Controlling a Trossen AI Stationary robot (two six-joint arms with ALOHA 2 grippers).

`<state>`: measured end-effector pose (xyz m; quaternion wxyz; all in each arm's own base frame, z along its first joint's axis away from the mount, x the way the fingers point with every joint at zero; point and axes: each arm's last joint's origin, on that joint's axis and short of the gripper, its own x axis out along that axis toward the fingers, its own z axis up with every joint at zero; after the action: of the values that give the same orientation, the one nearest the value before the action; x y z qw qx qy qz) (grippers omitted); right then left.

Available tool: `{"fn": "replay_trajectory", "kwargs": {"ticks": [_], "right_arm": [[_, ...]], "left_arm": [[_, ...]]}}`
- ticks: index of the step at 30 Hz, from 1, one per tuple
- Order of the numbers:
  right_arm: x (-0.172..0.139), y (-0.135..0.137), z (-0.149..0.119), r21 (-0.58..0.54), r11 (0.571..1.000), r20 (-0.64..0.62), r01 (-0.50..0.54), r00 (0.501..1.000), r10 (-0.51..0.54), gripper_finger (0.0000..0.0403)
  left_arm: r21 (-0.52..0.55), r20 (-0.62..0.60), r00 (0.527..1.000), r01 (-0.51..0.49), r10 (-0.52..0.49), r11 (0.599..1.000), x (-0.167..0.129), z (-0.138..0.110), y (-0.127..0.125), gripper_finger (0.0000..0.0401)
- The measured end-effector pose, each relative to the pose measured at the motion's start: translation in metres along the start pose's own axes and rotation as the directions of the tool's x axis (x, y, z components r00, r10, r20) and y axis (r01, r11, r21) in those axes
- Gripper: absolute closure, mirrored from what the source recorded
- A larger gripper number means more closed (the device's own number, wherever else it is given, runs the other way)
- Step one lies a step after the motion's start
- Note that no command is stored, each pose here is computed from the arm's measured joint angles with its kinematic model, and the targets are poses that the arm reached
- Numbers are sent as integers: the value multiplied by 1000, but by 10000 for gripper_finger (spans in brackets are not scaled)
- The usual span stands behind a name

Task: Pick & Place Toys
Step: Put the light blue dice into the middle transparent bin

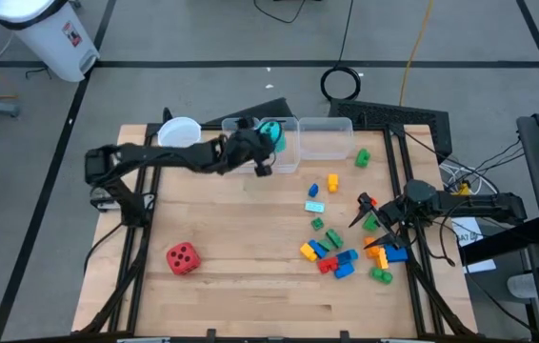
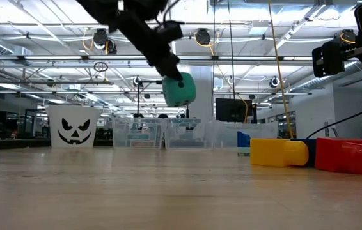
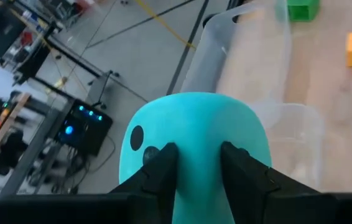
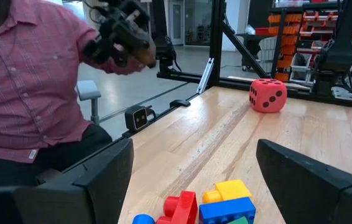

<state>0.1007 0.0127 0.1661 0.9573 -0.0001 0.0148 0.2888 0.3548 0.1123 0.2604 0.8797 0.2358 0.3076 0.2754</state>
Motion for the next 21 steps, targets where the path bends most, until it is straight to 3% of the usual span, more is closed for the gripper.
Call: {"fn": "replay_trajectory", "kwargs": {"ticks": [5,10,21], "right_arm": [[0,0,0,0,1000,0,0,1000,0,88],[0,0,0,0,1000,0,0,1000,0,88],[0,0,0,-1,1000,1,0,1000,0,89]], "left_arm": [[66,2,1000,-5,5,998,44,-23,3,286],[161,-79,996,-19,32,987,74,-46,7,286],[157,-110,991,93,-76,983,100,-57,6,285]]}}
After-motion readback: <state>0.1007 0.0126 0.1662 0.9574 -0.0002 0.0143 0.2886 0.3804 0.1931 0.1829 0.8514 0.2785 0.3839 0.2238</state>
